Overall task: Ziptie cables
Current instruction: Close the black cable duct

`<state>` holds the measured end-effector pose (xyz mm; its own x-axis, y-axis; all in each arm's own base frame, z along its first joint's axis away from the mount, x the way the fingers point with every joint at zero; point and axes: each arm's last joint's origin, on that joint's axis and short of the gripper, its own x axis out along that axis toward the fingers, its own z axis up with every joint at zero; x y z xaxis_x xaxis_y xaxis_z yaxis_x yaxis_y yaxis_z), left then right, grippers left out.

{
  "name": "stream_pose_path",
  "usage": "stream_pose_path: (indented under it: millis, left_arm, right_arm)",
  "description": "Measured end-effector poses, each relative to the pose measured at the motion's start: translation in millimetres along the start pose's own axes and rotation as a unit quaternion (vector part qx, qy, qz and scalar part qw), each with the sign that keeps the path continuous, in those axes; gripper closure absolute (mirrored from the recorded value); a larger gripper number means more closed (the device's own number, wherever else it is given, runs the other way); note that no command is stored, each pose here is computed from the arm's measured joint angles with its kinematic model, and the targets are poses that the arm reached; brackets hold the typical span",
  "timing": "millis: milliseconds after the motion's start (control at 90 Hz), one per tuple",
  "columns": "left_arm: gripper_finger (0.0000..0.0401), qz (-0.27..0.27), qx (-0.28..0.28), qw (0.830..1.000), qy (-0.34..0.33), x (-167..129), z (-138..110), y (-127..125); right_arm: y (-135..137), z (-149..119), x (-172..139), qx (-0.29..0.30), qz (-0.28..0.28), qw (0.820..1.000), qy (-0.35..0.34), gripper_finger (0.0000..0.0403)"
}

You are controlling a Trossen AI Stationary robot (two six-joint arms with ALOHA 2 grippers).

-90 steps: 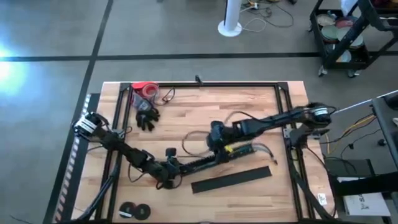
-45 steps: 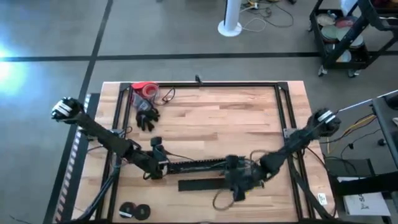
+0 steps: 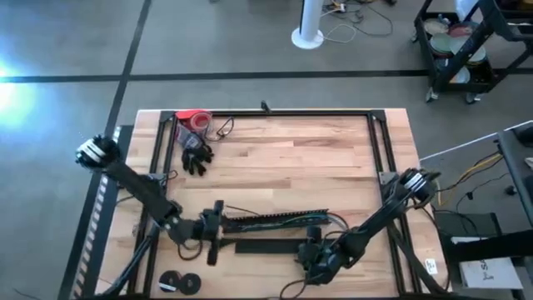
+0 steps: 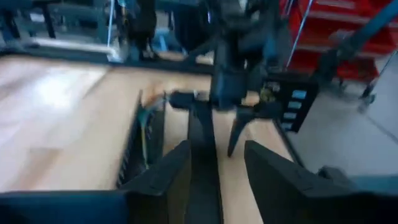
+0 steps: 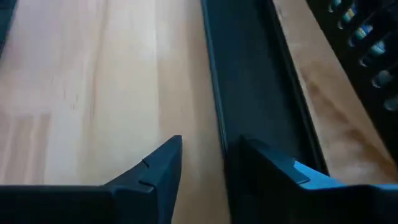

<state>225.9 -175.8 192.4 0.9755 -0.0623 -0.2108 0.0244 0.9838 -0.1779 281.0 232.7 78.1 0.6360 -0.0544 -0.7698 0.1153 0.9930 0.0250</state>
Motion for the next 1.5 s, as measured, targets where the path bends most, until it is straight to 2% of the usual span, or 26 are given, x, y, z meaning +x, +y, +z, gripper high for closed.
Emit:
stream_pose_path:
  millis: [167, 244, 300, 456, 556, 756, 933, 1044, 1189, 1256, 1333, 1500]
  left_arm:
    - [0.0266, 0.013, 0.022, 0.999, 0.041, 44, -22, -26]
    - [0.0264, 0.024, 0.062, 0.995, 0.071, 62, -28, -38]
    - [0.0261, 0.030, 0.087, 0.991, 0.093, 76, -30, -49]
    - [0.0245, 0.049, 0.135, 0.978, 0.151, 105, -28, -72]
    - [0.0229, 0.051, 0.178, 0.968, 0.171, 122, -30, -84]
    - [0.0193, 0.054, 0.265, 0.940, 0.209, 153, -47, -95]
    - [0.0185, 0.076, 0.254, 0.936, 0.232, 165, -48, -92]
    - [0.0205, 0.078, 0.231, 0.938, 0.245, 168, -48, -86]
    - [0.0234, 0.089, 0.232, 0.935, 0.252, 167, -45, -82]
    - [0.0242, 0.100, 0.232, 0.934, 0.251, 167, -41, -81]
    - [0.0247, 0.104, 0.224, 0.938, 0.243, 164, -31, -81]
    - [0.0233, 0.089, 0.188, 0.951, 0.227, 155, -11, -84]
  right_arm:
    - [1, -2, 6, 0.031, -0.003, 0.999, 0.005, 0.0329]
    - [4, 1, 5, 0.034, 0.002, 0.999, 0.005, 0.0378]
    - [8, 3, 1, 0.029, 0.014, 0.999, 0.006, 0.0393]
    - [19, 12, -15, -0.008, 0.047, 0.999, 0.009, 0.0400]
    - [26, 29, -28, -0.007, 0.069, 0.997, -0.019, 0.0400]
    - [24, 42, -37, 0.005, 0.071, 0.997, -0.036, 0.0403]
    - [26, 46, -40, 0.011, 0.093, 0.995, -0.028, 0.0402]
    - [27, 49, -42, 0.005, 0.099, 0.995, -0.034, 0.0402]
    - [27, 43, -42, -0.025, 0.079, 0.996, -0.032, 0.0403]
    - [25, 35, -36, -0.033, 0.063, 0.997, -0.025, 0.0396]
    - [20, 26, -29, -0.044, 0.046, 0.998, -0.012, 0.0369]
    - [20, 28, -29, -0.037, 0.031, 0.998, -0.031, 0.0263]
